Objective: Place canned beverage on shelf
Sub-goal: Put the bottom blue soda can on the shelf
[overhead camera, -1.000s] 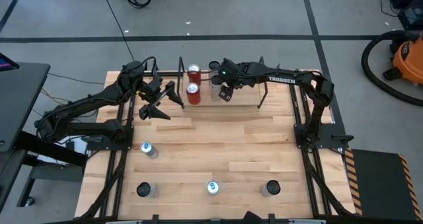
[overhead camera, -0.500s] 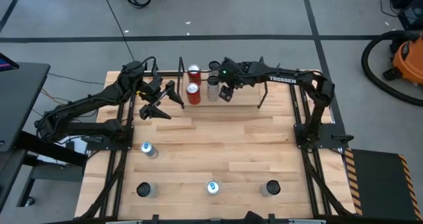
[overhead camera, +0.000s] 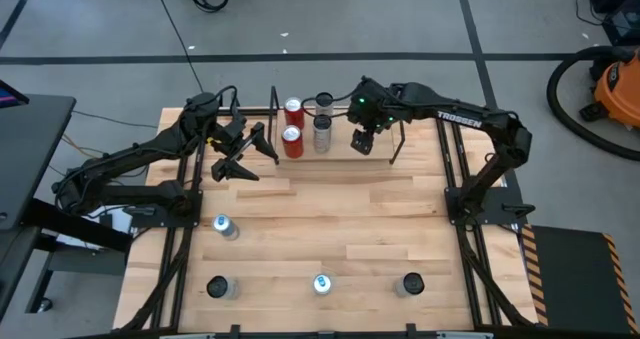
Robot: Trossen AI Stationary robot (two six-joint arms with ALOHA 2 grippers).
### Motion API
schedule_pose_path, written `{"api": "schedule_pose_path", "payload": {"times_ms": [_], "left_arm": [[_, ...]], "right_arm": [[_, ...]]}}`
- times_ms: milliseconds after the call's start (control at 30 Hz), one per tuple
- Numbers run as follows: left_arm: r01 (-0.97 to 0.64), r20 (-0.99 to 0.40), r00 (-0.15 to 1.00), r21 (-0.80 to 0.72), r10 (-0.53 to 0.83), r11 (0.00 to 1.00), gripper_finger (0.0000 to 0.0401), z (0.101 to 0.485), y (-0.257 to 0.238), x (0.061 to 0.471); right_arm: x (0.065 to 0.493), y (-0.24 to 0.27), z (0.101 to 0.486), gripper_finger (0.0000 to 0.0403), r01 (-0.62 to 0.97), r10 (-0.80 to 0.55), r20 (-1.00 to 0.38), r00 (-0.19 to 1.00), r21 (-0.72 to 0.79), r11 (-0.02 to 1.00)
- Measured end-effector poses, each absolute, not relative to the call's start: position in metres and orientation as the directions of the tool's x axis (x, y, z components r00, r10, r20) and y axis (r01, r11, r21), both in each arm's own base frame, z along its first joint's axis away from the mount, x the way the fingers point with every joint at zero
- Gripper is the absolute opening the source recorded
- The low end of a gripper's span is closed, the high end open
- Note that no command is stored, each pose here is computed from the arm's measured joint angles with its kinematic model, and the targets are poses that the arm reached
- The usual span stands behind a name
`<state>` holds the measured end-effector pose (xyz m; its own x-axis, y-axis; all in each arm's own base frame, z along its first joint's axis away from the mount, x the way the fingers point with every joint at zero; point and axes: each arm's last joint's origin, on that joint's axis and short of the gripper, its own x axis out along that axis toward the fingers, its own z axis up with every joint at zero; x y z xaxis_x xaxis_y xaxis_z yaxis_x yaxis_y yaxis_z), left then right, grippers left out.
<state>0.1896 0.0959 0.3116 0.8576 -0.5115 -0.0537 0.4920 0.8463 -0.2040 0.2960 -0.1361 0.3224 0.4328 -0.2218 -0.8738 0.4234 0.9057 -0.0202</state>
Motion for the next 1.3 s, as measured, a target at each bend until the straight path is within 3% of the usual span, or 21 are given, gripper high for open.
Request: {"api": "schedule_pose_path", "payload": {"times_ms": [167,433,667,833,1033,1133,1300], "left_arm": [[0.492,-0.054,0.858,-0.204,-0.511,0.847,0.0376,0.312,0.096,0.19],[0.491,-0.054,0.858,-0.204,-0.511,0.847,0.0376,0.312,0.096,0.19],[0.491,-0.054,0.858,-0.204,-0.511,0.847,0.0376,0.312,0.096,0.19],[0.491,-0.054,0.858,-0.204,-0.51,0.847,0.0376,0.312,0.096,0.19],[0.486,-0.064,0.857,-0.225,-0.511,0.844,0.0376,0.31,0.096,0.189],[0.484,-0.069,0.856,-0.236,-0.511,0.843,0.0376,0.309,0.096,0.189],[0.484,-0.07,0.857,-0.236,-0.511,0.843,0.0376,0.309,0.096,0.189]], "right_arm": [[0.297,-0.13,0.323,0.0259,0.359,-0.101,-0.872,0.48,0.09,0.929],[0.303,-0.117,0.324,0.0267,0.317,-0.084,-0.868,0.489,0.087,0.944],[0.31,-0.092,0.323,0.0323,0.242,-0.038,-0.875,0.483,0.091,0.966],[0.318,-0.061,0.323,0.0366,0.148,0.071,-0.867,0.493,0.164,0.975],[0.326,-0.026,0.322,0.0388,0.075,0.153,-0.844,0.514,0.222,0.972],[0.331,-0.009,0.313,0.0389,-0.011,0.183,-0.826,0.534,0.209,0.978],[0.338,0.016,0.296,0.0386,-0.29,0.303,-0.763,0.571,0.157,0.944]]}}
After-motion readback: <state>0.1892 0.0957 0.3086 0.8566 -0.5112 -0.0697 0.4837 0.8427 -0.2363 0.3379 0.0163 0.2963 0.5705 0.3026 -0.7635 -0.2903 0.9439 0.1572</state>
